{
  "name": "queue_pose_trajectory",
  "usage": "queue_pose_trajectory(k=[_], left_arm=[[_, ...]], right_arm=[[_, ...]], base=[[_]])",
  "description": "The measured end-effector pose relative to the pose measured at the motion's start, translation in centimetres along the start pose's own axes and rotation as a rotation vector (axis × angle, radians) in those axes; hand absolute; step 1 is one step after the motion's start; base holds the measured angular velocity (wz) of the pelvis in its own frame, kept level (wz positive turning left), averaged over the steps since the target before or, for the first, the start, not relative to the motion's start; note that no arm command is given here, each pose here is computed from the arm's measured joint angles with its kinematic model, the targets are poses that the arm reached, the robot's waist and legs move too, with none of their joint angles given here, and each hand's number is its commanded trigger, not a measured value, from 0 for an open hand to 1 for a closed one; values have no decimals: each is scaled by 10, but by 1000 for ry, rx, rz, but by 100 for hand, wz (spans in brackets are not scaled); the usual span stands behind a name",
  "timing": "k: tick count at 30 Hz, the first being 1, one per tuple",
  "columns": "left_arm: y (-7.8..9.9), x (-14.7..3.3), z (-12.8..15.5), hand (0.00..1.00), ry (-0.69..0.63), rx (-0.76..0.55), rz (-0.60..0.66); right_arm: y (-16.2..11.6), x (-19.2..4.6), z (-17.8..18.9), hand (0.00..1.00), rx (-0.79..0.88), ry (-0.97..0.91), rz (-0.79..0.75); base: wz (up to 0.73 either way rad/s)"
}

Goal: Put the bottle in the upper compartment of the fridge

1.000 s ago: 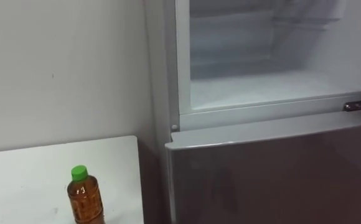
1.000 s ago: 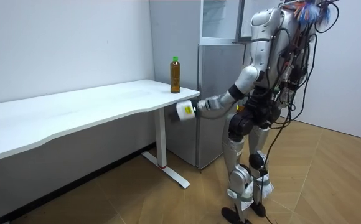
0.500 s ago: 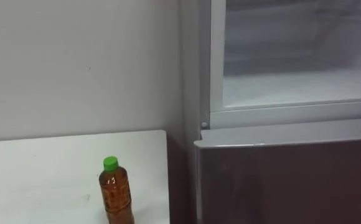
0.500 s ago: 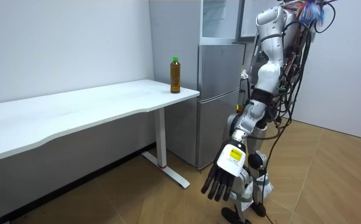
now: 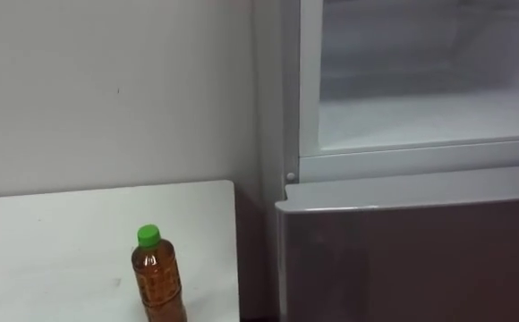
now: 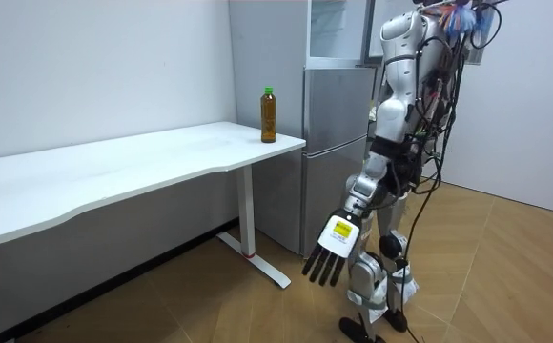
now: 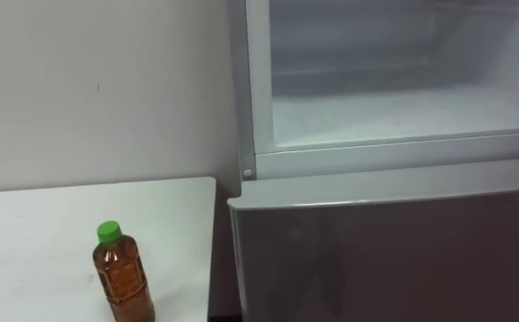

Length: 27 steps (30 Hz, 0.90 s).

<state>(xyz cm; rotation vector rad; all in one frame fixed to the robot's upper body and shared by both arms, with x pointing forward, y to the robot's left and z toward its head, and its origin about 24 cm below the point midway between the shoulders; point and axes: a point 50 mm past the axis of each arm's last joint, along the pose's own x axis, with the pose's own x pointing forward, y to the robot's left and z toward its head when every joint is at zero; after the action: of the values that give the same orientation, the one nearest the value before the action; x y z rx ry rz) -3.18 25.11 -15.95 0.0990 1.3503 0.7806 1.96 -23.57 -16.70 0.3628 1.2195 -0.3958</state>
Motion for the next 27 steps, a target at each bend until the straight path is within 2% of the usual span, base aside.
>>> queue_pose_trajectory(k=[6,10,27], left_arm=[[-28,-3,24,0,-87,146,-152],[-39,-5,35,0,-125,172,-216],[-44,-5,37,0,-120,176,-322]], right_arm=[[13,4,5,0,-74,13,39],[17,5,7,0,-105,11,50],[24,8,15,0,-245,3,63]], base=[[-1],[-1],[0]])
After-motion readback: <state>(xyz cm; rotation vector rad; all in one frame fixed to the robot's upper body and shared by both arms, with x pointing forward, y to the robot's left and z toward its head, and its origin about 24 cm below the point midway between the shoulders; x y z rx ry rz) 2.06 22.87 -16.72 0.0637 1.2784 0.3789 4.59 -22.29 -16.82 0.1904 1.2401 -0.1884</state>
